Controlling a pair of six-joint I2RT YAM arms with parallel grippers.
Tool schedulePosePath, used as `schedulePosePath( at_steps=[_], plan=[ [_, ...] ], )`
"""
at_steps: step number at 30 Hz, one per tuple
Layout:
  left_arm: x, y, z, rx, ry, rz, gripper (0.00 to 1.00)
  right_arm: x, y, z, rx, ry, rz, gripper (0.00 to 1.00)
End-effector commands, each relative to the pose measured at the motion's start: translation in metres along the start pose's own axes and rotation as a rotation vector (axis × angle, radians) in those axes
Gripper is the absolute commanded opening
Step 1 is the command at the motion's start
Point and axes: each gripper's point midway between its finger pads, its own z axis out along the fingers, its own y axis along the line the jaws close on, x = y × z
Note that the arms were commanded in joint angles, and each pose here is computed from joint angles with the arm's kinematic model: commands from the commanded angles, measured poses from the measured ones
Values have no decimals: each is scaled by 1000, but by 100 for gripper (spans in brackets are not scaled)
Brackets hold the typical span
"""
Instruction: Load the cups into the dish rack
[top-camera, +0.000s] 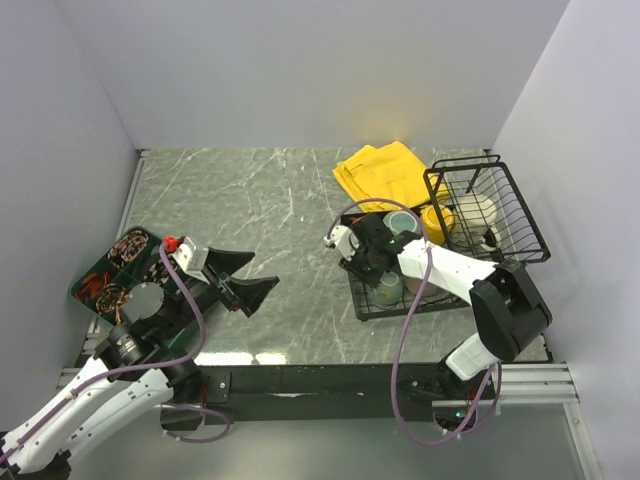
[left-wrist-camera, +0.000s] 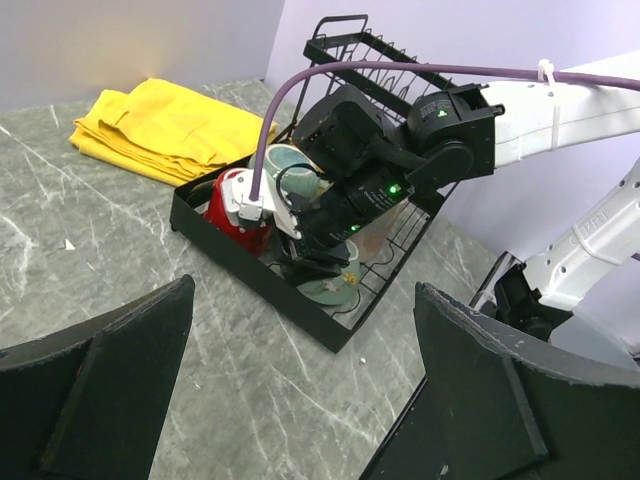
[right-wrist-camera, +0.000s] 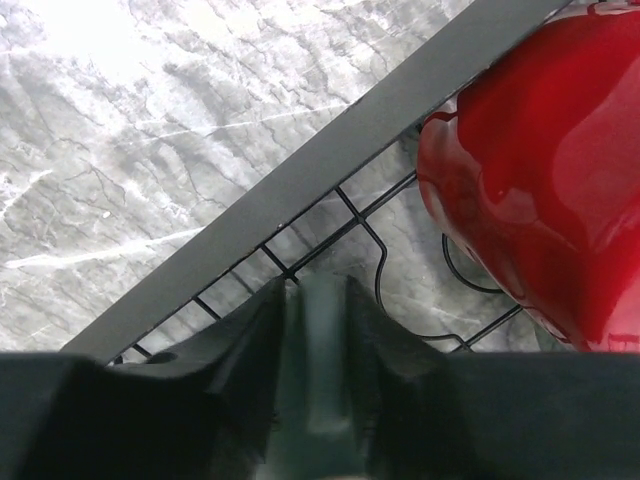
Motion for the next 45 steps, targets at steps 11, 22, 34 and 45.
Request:
schedulePosePath(
  at_steps=[11, 22, 34, 45],
  plan=[
    [-23, 9, 1, -122, -39, -161, 96, -66, -26, -144, 140, -278, -140, 100],
    [-116, 50, 26, -498, 4, 84, 96, -74, -98, -405, 645, -855, 265, 100],
    [-154, 64, 0, -611, -97, 54, 96, 18, -125, -521, 1231, -1003, 666, 100],
    [-151, 61, -11, -600, -108, 42, 96, 37, -124, -524, 1305, -979, 712, 100]
  ],
)
